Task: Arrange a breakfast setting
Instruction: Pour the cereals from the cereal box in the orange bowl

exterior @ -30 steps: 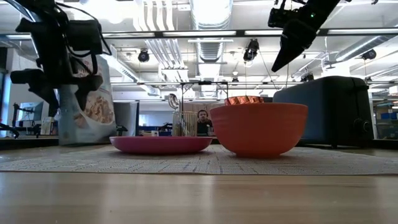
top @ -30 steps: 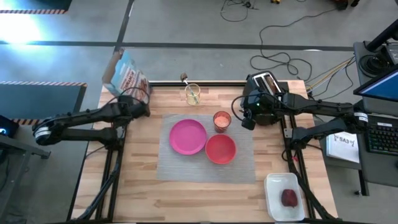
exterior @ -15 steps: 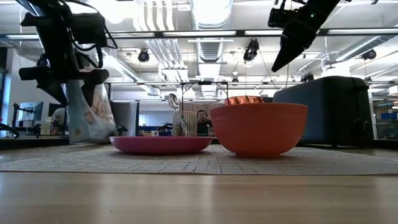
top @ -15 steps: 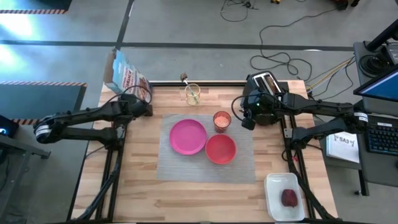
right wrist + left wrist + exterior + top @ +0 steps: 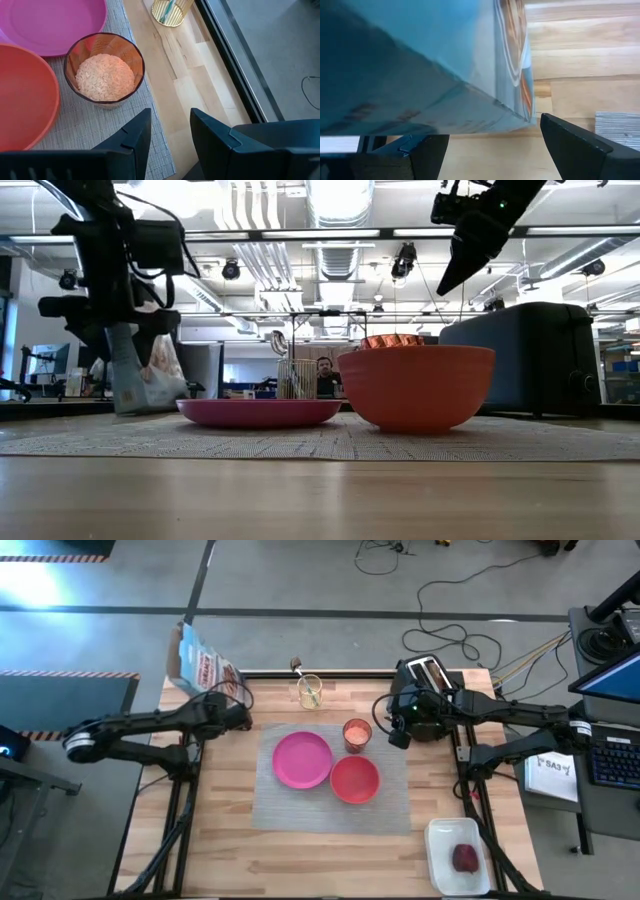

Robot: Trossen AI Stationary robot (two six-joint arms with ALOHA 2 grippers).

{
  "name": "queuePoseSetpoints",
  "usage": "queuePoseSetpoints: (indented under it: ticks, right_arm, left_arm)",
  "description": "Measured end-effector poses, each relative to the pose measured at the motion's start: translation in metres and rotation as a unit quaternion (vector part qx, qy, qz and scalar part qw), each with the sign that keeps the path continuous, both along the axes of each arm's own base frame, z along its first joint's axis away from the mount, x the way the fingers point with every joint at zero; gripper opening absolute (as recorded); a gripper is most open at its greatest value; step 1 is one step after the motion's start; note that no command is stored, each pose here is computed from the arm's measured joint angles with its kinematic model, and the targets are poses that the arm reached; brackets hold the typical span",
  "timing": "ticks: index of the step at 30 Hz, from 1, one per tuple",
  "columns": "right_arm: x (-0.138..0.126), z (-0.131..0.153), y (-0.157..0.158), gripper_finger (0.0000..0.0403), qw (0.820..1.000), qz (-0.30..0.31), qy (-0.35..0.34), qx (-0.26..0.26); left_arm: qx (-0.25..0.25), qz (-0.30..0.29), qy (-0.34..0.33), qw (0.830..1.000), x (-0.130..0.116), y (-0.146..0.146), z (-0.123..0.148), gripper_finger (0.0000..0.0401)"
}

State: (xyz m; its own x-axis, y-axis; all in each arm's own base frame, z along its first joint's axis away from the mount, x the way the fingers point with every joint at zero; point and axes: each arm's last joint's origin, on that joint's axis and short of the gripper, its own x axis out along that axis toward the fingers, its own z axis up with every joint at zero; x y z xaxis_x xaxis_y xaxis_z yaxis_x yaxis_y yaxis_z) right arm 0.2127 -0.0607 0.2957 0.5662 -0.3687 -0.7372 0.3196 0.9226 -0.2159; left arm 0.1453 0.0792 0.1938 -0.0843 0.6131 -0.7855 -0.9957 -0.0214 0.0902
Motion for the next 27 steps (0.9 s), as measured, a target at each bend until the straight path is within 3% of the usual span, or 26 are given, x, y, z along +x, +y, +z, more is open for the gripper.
queuePoseSetpoints:
  ticks: [17, 27]
  right_arm:
    - [0.0, 0.0, 0.0, 0.0128, 1.0, 0.0, 0.0, 0.0]
    - [0.0, 0.0, 0.0, 0.0128, 1.0, 0.0, 0.0, 0.0]
  left_arm:
    - [-0.021, -0.031, 0.069, 0.997, 0.019, 0.008, -0.004, 0.029]
    - [-0.044, -0.034, 0.075, 0.996, 0.022, 0.008, -0.009, 0.029]
